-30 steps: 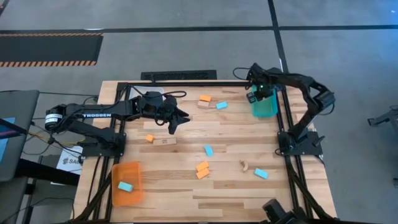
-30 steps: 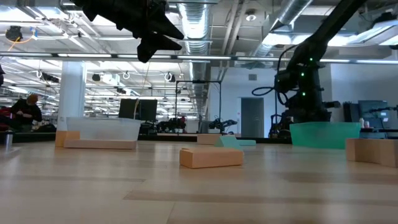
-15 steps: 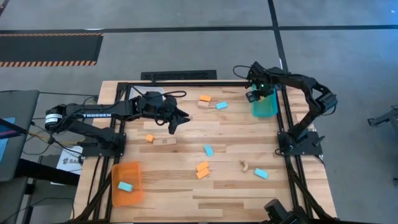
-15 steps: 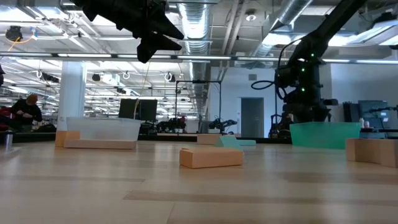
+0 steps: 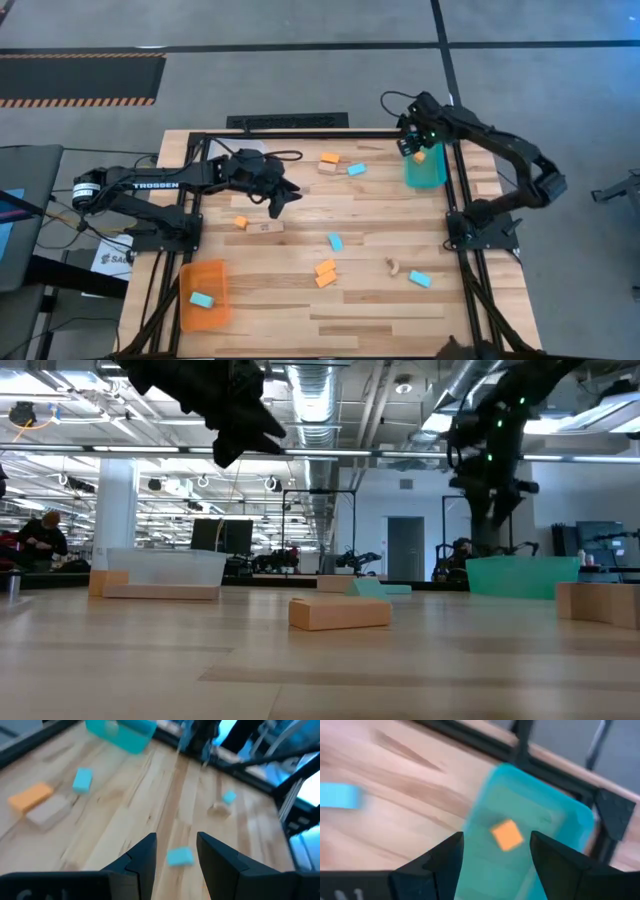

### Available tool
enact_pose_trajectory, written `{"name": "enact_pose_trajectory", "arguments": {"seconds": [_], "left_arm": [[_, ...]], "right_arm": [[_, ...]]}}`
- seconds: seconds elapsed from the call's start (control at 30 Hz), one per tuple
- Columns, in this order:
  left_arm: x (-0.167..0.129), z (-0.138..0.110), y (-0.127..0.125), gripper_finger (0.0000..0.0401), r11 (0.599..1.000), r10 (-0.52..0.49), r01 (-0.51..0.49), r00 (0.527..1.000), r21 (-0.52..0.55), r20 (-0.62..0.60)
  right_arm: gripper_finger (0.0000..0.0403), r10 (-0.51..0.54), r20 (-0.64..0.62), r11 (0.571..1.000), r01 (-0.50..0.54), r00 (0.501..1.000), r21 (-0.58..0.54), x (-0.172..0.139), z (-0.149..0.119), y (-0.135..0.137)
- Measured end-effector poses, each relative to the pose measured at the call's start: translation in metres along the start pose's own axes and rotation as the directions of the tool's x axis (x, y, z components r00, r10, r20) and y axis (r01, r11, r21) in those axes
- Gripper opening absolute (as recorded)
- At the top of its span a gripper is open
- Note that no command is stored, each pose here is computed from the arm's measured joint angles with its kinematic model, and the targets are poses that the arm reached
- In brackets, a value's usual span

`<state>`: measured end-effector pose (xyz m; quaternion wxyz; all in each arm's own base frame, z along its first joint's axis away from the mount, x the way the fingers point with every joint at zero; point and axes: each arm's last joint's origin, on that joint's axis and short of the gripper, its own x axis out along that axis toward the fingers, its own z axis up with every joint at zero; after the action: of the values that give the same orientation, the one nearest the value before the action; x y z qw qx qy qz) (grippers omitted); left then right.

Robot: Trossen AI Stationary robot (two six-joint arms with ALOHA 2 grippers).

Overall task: Sort & place blocks by color
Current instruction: Put the brown block into the transparent bin

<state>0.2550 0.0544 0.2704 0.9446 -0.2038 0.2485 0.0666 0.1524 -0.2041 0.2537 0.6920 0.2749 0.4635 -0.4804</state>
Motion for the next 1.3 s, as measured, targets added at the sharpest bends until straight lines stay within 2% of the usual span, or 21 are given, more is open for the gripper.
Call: {"name": "enact_pose_trajectory", "arguments": {"seconds": [0.2,0.33,0.5,0.6,0.7,0.9,1.1,1.2,1.3], "left_arm": [[-0.001,-0.012,0.005,0.0127,0.999,0.044,-0.040,0.992,0.033,-0.122],[-0.003,-0.022,0.008,0.0127,0.994,0.069,-0.049,0.971,0.093,-0.230],[-0.005,-0.037,0.012,0.0127,0.976,0.110,-0.029,0.920,0.215,-0.376],[0.000,-0.042,0.014,0.0130,0.958,0.124,0.002,0.899,0.286,-0.421],[0.012,-0.048,0.015,0.0144,0.943,0.129,0.037,0.875,0.330,-0.467],[0.036,-0.067,0.020,0.0202,0.942,0.139,0.072,0.803,0.327,-0.579],[0.050,-0.081,0.022,0.0259,0.942,0.186,0.051,0.744,0.331,-0.642],[0.055,-0.086,0.022,0.0269,0.933,0.247,0.005,0.718,0.359,-0.651],[0.062,-0.093,0.019,0.0270,0.934,0.256,-0.001,0.700,0.357,-0.667]], "right_arm": [[0.0249,0.194,0.105,0.979,-0.185,0.975,-0.086,-0.041,-0.018,0.039],[0.0249,0.277,0.110,0.951,-0.257,0.954,-0.171,-0.057,-0.033,0.064],[0.0249,0.343,0.077,0.918,-0.317,0.936,-0.237,-0.066,-0.050,0.090],[0.0249,0.368,0.063,0.899,-0.338,0.928,-0.277,-0.071,-0.058,0.099],[0.0249,0.379,0.057,0.896,-0.351,0.923,-0.271,-0.074,-0.063,0.105],[0.0249,0.397,0.045,0.886,-0.370,0.917,-0.280,-0.077,-0.070,0.112],[0.0249,0.406,0.038,0.879,-0.379,0.913,-0.290,-0.079,-0.074,0.116],[0.0249,0.405,0.039,0.880,-0.378,0.913,-0.288,-0.079,-0.074,0.115],[0.0249,0.404,0.039,0.881,-0.377,0.914,-0.288,-0.079,-0.074,0.115]]}}
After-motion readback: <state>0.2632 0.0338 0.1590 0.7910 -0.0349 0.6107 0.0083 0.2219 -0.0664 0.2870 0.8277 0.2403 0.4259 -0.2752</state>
